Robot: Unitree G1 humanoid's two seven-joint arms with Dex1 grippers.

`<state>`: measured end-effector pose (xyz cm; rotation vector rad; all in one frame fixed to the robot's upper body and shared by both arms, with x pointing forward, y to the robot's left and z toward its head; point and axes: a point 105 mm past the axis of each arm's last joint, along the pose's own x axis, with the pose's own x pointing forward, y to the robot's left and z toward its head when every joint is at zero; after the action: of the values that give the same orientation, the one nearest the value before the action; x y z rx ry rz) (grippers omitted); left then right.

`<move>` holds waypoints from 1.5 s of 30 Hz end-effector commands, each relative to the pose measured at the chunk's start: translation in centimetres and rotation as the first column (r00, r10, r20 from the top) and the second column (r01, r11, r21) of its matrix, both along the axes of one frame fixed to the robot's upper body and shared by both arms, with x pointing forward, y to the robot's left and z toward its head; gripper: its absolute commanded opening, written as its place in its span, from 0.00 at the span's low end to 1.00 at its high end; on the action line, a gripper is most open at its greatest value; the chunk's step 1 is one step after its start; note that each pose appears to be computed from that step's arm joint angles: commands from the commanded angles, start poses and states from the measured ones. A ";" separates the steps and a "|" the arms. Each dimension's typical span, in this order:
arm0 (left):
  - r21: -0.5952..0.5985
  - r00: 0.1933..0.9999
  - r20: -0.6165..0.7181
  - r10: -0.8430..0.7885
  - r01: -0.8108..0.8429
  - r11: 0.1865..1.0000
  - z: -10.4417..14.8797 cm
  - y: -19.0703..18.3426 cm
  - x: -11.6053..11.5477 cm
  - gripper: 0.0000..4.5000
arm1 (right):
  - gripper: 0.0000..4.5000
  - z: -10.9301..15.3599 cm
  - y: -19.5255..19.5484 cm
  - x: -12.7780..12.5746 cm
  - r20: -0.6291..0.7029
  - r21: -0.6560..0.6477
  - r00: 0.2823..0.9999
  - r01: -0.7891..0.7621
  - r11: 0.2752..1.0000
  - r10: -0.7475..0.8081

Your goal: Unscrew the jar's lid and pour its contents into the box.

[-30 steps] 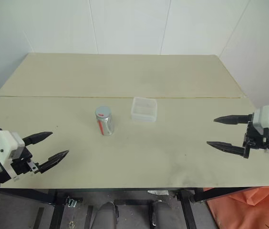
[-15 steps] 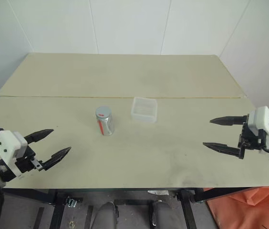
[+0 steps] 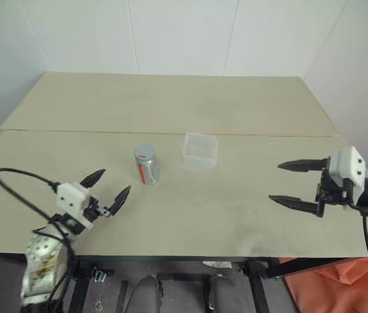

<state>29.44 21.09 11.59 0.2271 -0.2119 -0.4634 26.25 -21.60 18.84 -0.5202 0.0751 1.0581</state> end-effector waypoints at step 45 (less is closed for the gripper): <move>-0.144 0.999 0.037 0.009 -0.003 0.990 0.0 -6.6 7.2 0.44 | 1.00 1.8 -0.2 -0.6 0.118 -0.007 0.985 0.127 0.992 -0.125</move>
<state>36.56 14.68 10.26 0.0987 -0.2401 -0.4259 25.74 -22.24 19.18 -0.5524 0.0697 0.9126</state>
